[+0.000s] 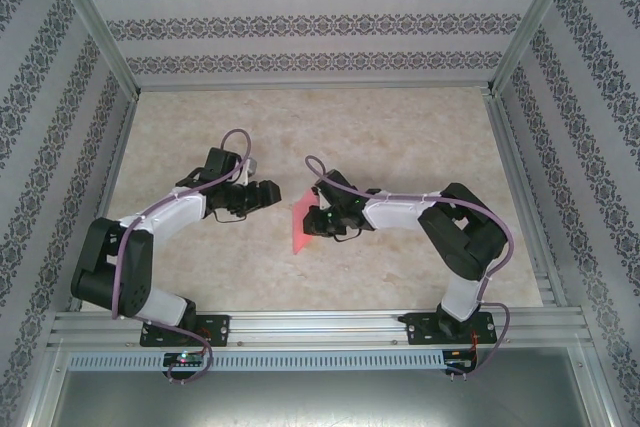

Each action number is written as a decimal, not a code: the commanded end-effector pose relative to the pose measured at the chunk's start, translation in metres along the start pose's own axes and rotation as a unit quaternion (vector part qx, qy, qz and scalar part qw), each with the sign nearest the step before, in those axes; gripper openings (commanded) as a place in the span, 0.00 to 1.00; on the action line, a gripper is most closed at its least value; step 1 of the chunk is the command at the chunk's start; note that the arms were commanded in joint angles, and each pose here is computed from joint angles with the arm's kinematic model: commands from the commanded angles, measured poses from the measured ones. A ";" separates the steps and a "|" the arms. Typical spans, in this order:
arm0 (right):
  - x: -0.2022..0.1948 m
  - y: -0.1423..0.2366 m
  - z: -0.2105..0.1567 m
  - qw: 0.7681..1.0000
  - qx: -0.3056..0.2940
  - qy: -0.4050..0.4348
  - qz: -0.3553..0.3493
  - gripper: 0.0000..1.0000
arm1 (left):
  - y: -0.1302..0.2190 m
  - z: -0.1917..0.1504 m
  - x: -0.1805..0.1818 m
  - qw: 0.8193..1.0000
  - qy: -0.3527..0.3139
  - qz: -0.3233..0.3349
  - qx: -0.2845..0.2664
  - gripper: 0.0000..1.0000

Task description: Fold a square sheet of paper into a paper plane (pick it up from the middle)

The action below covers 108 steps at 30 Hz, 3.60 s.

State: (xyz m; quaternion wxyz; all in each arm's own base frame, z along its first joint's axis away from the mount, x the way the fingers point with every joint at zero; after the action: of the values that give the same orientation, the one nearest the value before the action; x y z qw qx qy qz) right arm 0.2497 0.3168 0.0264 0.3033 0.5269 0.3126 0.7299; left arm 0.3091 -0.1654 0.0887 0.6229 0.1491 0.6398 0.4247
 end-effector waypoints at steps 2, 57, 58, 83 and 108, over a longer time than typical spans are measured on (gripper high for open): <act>0.001 -0.004 0.006 0.999 -0.027 -0.010 0.042 0.09 | -0.011 -0.007 -0.005 1.000 0.003 -0.010 0.008 0.69; -0.026 0.007 -0.001 0.998 -0.044 -0.039 0.031 0.09 | -0.073 -0.041 -0.024 0.999 -0.032 0.008 0.027 0.04; -0.027 0.006 -0.001 0.998 -0.041 -0.043 0.030 0.08 | -0.072 -0.041 -0.025 0.999 -0.034 0.009 0.026 0.04; -0.040 0.001 -0.008 0.998 -0.022 -0.051 0.012 0.05 | -0.051 -0.059 -0.046 0.996 -0.080 -0.004 0.041 0.25; -0.040 0.002 -0.008 0.998 -0.024 -0.054 0.022 0.04 | -0.062 -0.066 -0.038 0.989 -0.128 0.055 0.049 0.00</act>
State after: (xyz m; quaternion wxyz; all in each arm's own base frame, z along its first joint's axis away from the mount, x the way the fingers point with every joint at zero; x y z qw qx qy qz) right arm 0.2585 0.2964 0.0234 0.3001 0.5583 0.2428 0.7344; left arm 0.2771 -0.2474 0.0551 0.6596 0.2552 0.5771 0.4083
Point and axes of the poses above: each hand's point on the last joint's axis, 136 mm out from that joint toward the fingers, its own y axis back along the fingers, its own x axis along the line the jaws close on, z = x × y, the point moved 1 cm from there along y, back along the fingers, and after that the axes turned 9 degrees about y, right-handed, at the moved point
